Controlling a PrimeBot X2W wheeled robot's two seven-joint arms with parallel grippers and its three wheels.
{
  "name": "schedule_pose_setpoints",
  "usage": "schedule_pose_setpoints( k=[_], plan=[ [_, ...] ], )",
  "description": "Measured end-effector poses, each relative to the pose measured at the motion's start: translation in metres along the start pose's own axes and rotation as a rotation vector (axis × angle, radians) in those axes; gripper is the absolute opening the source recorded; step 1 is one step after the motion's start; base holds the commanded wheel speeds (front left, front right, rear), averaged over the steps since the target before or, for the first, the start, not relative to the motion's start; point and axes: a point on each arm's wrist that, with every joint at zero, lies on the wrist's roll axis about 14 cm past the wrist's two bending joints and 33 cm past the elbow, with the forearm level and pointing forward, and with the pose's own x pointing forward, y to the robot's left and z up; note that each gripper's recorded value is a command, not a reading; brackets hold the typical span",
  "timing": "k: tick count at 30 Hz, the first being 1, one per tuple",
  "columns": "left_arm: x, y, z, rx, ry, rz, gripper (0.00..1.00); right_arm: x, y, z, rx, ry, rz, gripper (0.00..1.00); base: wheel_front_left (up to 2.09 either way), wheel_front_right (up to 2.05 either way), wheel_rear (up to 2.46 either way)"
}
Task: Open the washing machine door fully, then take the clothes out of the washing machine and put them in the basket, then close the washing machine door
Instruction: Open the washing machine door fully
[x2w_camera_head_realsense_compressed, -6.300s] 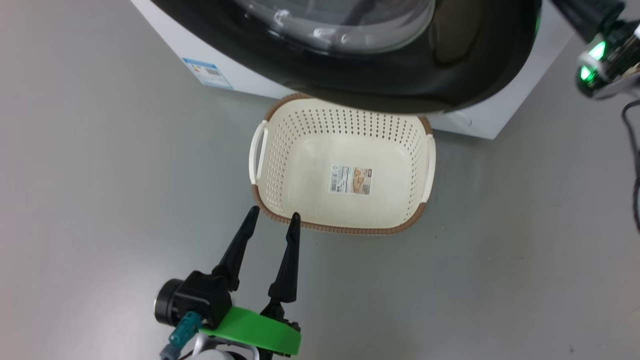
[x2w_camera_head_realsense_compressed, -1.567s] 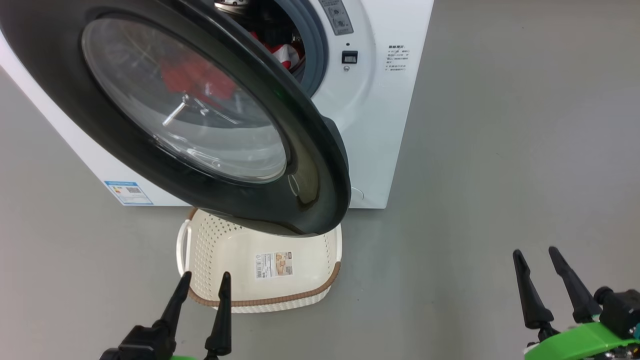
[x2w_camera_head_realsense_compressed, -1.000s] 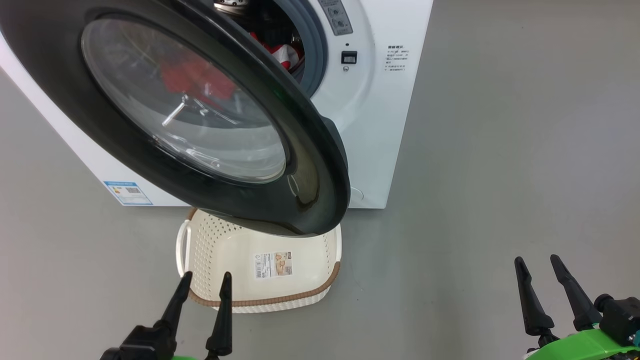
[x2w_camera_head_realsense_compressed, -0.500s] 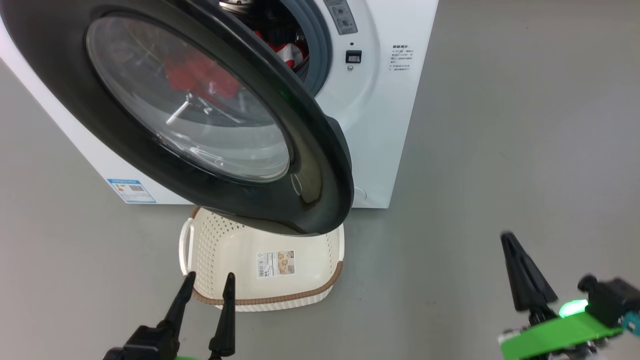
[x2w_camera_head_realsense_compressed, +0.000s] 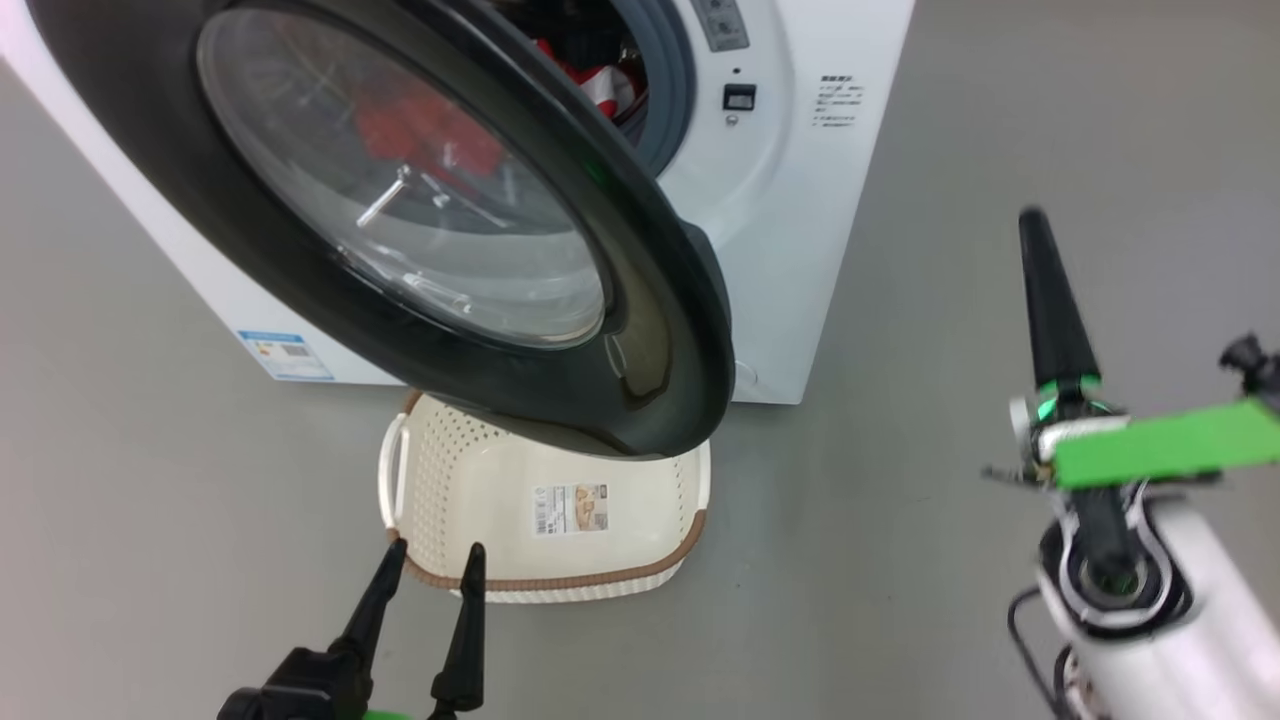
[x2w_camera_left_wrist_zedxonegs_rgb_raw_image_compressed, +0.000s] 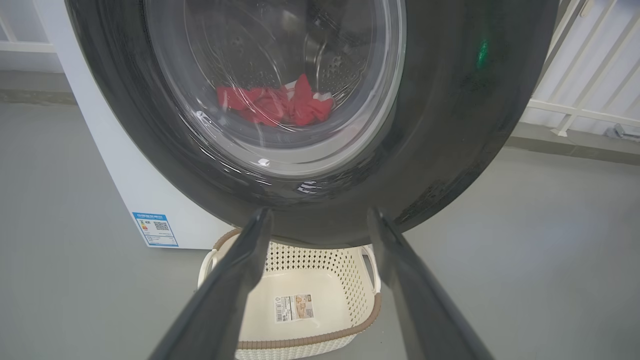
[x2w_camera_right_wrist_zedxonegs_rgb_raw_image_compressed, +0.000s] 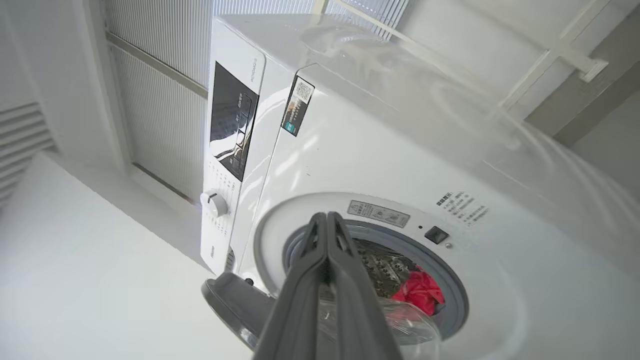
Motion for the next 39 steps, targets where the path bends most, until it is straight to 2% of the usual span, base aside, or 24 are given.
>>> schedule_pose_setpoints(
  k=[5,11,17,26,39],
  plan=[
    [0.003,0.002,0.003,-0.006,-0.008,0.008,1.0,0.032,0.011,-0.014,0.269,0.134,0.019,0.0,0.0,0.0,0.0],
    [0.0,0.006,-0.001,-0.017,0.004,0.028,1.0,0.045,0.011,-0.055,0.444,0.443,0.024,0.0,0.0,0.0,0.0],
    [-0.003,0.011,-0.003,-0.018,0.013,0.05,1.0,0.051,0.01,-0.088,0.57,0.733,0.034,0.0,0.0,0.0,0.0],
    [-0.008,0.011,-0.008,-0.023,0.032,0.06,1.0,0.04,0.002,-0.129,0.558,1.021,0.003,0.0,0.0,0.0,0.0],
    [-0.015,0.015,-0.009,-0.042,0.035,0.086,1.0,0.028,0.001,-0.159,0.54,1.149,-0.01,0.0,0.0,0.0,0.0]
  ],
)
